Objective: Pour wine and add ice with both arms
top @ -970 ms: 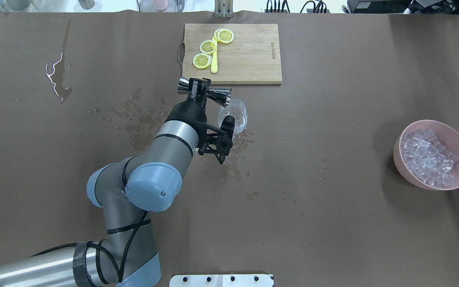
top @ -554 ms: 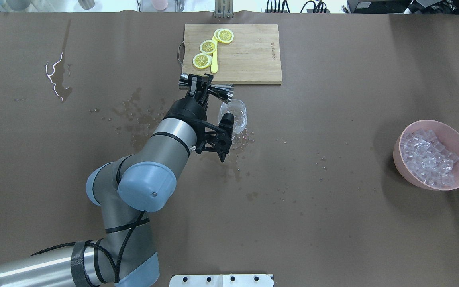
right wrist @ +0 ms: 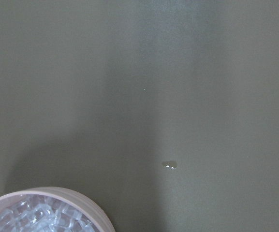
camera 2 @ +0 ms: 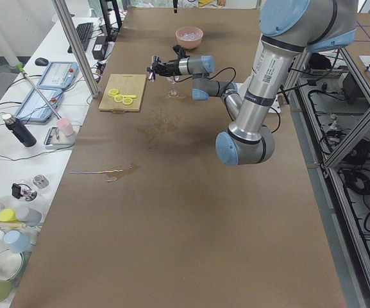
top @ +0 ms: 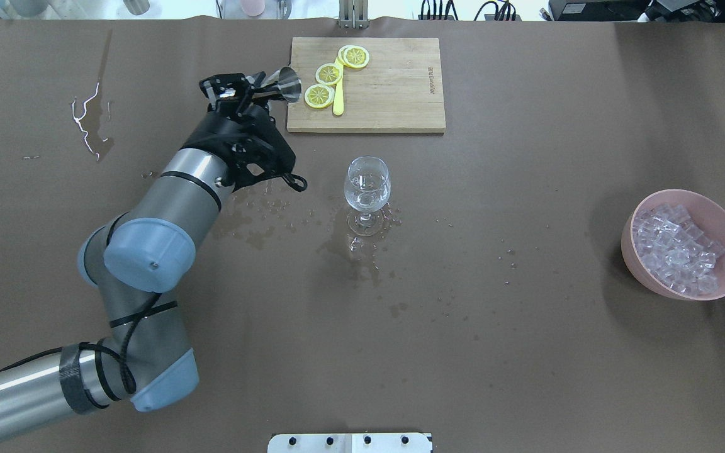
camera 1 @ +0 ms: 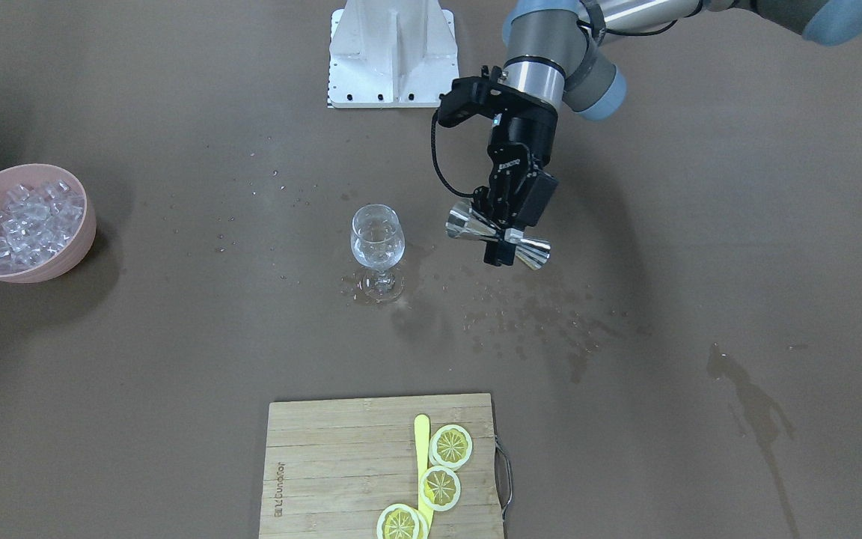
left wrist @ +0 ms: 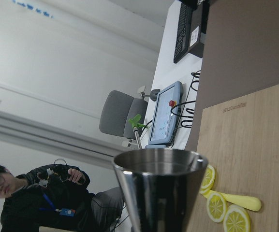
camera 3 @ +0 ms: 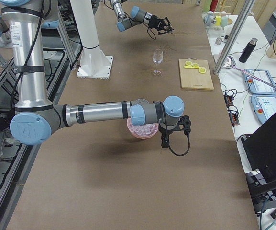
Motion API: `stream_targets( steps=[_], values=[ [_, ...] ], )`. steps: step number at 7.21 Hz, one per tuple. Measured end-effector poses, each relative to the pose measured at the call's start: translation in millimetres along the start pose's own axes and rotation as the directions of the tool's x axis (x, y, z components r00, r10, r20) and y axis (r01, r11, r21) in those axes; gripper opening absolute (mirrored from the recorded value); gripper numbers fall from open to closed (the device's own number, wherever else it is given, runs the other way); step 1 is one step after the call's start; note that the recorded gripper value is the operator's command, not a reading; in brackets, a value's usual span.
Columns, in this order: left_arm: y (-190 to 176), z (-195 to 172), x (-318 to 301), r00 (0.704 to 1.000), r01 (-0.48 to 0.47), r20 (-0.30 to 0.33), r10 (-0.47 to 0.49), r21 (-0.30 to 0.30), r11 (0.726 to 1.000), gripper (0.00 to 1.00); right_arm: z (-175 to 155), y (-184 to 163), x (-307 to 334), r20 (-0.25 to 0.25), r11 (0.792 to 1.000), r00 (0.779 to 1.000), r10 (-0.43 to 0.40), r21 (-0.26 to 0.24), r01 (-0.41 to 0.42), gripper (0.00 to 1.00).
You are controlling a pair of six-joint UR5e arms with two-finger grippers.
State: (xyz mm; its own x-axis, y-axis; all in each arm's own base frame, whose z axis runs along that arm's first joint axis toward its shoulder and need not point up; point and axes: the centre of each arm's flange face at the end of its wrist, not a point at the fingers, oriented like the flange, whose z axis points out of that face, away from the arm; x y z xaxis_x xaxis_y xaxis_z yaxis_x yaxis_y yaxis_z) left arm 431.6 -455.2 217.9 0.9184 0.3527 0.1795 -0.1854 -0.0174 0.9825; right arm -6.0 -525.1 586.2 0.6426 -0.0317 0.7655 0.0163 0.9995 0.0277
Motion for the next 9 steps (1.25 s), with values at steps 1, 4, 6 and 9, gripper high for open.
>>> stream_targets(
  steps=[1,4,6,9],
  values=[
    [39,5,-11,0.988,0.156,0.009,-0.156,-0.039,0.987,0.0,0,-4,-1,-0.003,1.0,1.0,-0.002,0.002,0.002,1.0],
    [160,25,-44,0.879,0.474,0.118,-0.462,-0.111,0.874,0.0,-3,-5,-4,-0.006,1.0,1.0,-0.017,0.015,0.018,1.0],
    [231,32,-43,0.727,0.686,0.153,-0.67,-0.111,0.719,0.0,-3,-6,-3,-0.017,0.997,0.998,-0.062,0.054,0.063,1.0],
    [324,29,-36,0.547,0.837,0.143,-0.825,-0.093,0.539,0.0,-4,-8,-5,-0.063,0.987,0.991,-0.117,0.106,0.123,1.0]
  ],
)
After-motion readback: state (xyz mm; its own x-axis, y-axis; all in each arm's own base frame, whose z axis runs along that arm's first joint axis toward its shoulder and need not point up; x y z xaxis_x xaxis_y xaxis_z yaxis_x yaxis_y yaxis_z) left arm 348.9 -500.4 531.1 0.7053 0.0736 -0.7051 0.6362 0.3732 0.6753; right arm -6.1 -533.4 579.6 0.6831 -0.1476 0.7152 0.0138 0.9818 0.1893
